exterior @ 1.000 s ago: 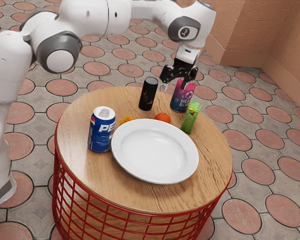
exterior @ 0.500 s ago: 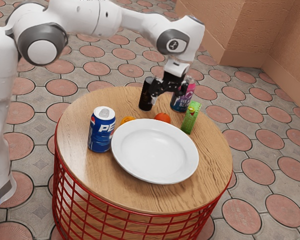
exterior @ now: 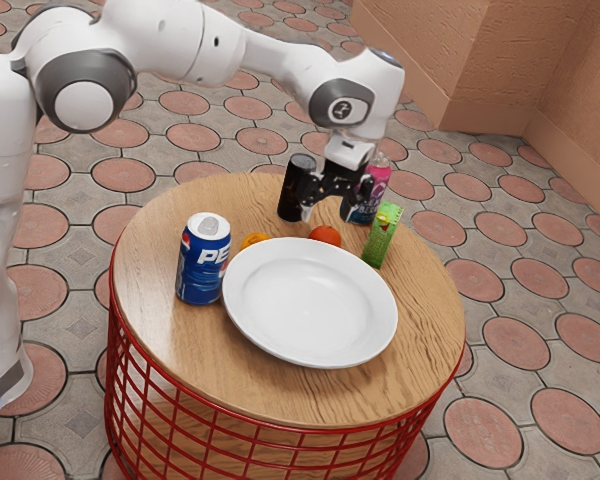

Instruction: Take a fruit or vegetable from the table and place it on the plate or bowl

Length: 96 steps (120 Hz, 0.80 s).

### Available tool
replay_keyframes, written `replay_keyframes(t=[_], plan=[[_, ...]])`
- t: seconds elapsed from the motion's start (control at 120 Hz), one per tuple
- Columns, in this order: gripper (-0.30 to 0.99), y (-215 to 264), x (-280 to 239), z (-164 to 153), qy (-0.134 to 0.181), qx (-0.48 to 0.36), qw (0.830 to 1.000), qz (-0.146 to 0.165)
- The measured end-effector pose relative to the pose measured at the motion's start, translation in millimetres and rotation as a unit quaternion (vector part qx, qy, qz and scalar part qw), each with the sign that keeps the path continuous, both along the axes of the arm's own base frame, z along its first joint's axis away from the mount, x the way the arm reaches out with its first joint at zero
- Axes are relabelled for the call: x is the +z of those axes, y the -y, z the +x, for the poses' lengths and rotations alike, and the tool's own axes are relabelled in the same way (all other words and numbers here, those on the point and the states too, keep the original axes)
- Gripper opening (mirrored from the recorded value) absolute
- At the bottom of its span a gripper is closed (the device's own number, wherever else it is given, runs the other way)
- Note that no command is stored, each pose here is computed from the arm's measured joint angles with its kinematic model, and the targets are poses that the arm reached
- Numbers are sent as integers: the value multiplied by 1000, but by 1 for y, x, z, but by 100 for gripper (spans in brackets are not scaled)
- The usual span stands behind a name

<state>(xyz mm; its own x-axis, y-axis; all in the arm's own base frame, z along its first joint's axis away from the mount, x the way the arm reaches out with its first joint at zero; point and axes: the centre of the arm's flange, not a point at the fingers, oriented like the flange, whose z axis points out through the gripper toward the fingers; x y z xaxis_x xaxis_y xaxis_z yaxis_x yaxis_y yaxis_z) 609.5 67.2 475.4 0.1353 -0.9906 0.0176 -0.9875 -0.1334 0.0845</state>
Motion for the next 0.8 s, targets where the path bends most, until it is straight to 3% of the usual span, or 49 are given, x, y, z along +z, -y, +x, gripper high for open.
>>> replay_keyframes(t=[0.8], plan=[[69,3,-40,10,1,-1,1000,9]])
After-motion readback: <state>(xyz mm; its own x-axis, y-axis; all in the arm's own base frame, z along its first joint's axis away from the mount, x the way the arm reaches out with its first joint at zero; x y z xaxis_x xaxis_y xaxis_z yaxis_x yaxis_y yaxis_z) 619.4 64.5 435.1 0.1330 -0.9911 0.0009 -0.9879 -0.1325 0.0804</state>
